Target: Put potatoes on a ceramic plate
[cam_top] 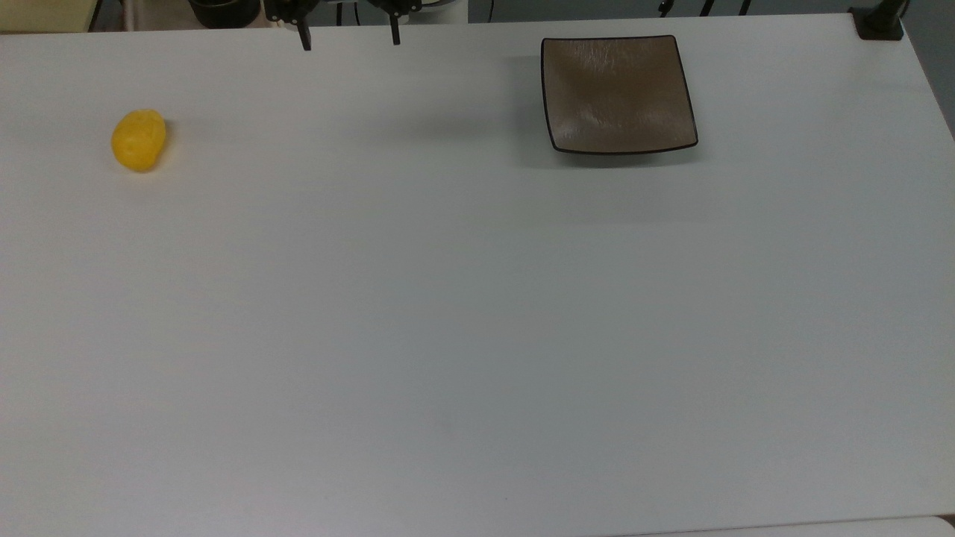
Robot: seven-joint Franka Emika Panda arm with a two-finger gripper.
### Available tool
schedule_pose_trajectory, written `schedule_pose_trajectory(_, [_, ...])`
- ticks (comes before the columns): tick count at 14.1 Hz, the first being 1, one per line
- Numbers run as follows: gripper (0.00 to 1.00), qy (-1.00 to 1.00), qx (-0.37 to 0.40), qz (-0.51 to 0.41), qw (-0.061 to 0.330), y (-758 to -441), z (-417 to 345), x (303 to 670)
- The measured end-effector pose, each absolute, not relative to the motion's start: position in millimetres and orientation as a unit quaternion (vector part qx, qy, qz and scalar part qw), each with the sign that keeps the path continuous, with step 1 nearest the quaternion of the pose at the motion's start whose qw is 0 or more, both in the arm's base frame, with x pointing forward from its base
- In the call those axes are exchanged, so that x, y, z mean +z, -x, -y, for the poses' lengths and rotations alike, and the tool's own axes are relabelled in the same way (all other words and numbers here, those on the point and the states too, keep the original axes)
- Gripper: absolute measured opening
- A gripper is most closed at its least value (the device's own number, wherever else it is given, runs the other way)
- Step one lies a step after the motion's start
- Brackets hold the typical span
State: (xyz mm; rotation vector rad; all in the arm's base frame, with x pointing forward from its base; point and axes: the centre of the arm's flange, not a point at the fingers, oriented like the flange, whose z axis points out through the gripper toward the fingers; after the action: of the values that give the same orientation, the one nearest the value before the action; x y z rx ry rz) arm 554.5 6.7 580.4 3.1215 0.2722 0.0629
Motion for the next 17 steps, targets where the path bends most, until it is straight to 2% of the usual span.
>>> schedule_pose_trajectory(4, [1.0,-0.998,0.023,-0.065,0.004,-555,17,582])
schedule_pose_trajectory(8, [1.0,-1.0,0.026,-0.004,0.007,-549,84,584])
schedule_pose_trajectory(13, [1.0,-0.995,0.043,0.081,0.04,-530,188,587])
schedule_pose_trajectory(17, [1.0,-0.99,0.05,0.12,0.053,-521,251,569])
